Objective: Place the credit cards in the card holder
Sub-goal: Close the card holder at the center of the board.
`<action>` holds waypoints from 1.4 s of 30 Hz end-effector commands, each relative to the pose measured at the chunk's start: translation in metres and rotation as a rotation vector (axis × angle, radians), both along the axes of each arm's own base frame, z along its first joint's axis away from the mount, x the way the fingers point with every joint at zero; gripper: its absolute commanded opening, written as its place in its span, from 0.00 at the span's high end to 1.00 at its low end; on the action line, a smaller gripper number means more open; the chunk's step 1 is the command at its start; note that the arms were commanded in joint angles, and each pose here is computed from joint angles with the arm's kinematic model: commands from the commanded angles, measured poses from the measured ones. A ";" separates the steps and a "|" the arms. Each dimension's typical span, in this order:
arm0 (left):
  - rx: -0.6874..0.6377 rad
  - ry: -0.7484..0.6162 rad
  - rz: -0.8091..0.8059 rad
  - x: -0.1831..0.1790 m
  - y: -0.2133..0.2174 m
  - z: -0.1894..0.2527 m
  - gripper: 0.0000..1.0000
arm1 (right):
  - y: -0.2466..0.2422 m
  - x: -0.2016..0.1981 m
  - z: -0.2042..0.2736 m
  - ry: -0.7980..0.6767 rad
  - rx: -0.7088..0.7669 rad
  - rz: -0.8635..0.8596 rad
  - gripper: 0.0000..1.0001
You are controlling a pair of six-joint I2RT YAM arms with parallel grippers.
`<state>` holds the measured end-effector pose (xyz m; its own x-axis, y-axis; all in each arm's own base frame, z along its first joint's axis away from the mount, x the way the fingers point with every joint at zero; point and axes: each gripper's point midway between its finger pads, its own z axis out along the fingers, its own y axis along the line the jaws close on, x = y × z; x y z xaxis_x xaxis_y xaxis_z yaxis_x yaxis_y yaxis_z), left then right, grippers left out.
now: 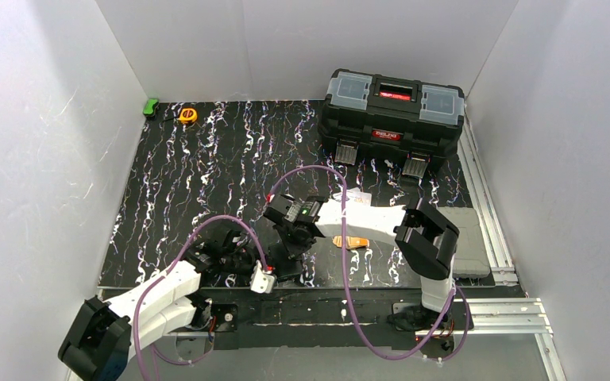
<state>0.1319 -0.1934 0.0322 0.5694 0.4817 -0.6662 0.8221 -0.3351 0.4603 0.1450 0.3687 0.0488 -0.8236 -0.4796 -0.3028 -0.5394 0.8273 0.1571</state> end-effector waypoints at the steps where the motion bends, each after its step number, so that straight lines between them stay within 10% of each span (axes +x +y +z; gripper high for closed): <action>1: 0.000 0.015 -0.033 -0.010 0.002 -0.003 0.66 | 0.010 0.005 0.025 -0.037 0.054 -0.005 0.99; 20: 0.082 -0.417 -0.421 -0.022 0.016 -0.047 0.61 | 0.015 0.006 0.007 0.045 0.067 -0.005 0.99; 42: 0.189 -0.259 -0.525 -0.047 0.036 -0.056 0.68 | 0.020 0.002 -0.007 0.113 0.064 0.026 0.99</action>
